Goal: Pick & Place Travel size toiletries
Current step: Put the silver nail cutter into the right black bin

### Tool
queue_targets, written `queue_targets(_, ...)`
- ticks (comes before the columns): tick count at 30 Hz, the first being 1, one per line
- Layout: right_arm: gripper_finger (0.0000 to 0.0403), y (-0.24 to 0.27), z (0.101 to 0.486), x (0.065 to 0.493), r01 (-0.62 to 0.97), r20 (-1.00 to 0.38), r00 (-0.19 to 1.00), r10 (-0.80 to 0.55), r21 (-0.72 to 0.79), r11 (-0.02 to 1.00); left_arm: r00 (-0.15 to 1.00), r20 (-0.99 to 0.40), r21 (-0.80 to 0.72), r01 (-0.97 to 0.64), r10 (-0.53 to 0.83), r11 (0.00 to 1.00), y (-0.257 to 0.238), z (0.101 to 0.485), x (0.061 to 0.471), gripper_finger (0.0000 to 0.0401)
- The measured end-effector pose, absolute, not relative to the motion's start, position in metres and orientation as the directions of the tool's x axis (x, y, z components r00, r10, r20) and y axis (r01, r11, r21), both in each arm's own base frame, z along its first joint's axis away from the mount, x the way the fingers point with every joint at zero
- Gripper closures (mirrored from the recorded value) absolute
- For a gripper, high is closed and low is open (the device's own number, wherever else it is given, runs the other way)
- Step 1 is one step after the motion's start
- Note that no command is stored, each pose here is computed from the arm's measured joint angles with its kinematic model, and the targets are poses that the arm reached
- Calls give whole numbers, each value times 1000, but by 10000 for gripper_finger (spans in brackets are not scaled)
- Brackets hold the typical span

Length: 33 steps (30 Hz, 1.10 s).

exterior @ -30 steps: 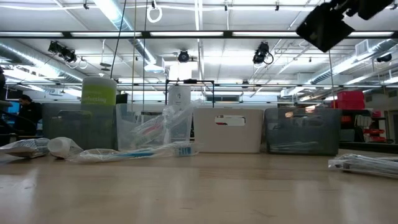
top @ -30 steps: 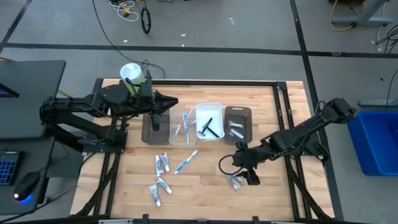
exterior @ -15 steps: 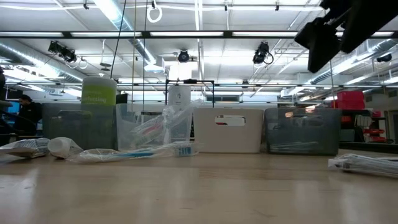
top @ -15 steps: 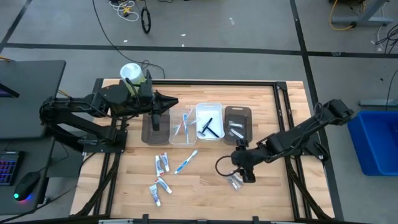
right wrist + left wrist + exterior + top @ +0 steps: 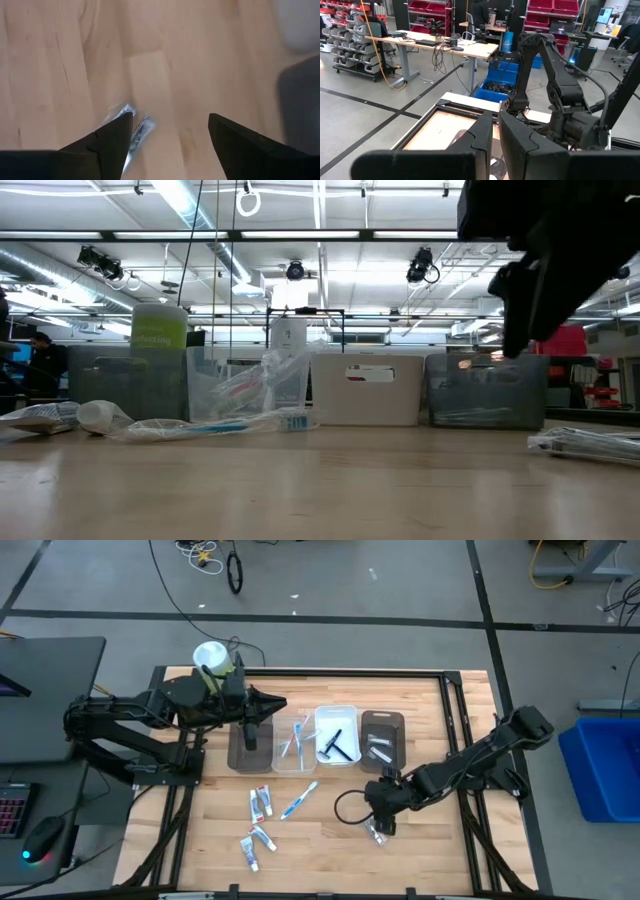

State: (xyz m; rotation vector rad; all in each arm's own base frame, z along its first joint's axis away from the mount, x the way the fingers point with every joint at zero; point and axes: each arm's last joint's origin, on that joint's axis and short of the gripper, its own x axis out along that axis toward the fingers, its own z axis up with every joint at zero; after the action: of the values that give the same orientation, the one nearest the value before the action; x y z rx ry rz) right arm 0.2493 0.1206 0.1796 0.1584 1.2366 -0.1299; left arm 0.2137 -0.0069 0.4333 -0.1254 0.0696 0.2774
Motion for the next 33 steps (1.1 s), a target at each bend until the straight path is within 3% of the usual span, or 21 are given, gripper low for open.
queue_targets(14, 156, 128, 144, 252, 349, -990, 106, 91, 123, 929, 958, -88, -102, -281, 272, 954, -7, 433, 214, 360)
queue_targets(33, 175, 132, 136, 255, 358, -990, 105, 89, 121, 926, 962, -57, -104, -273, 268, 956, -7, 436, 214, 360)
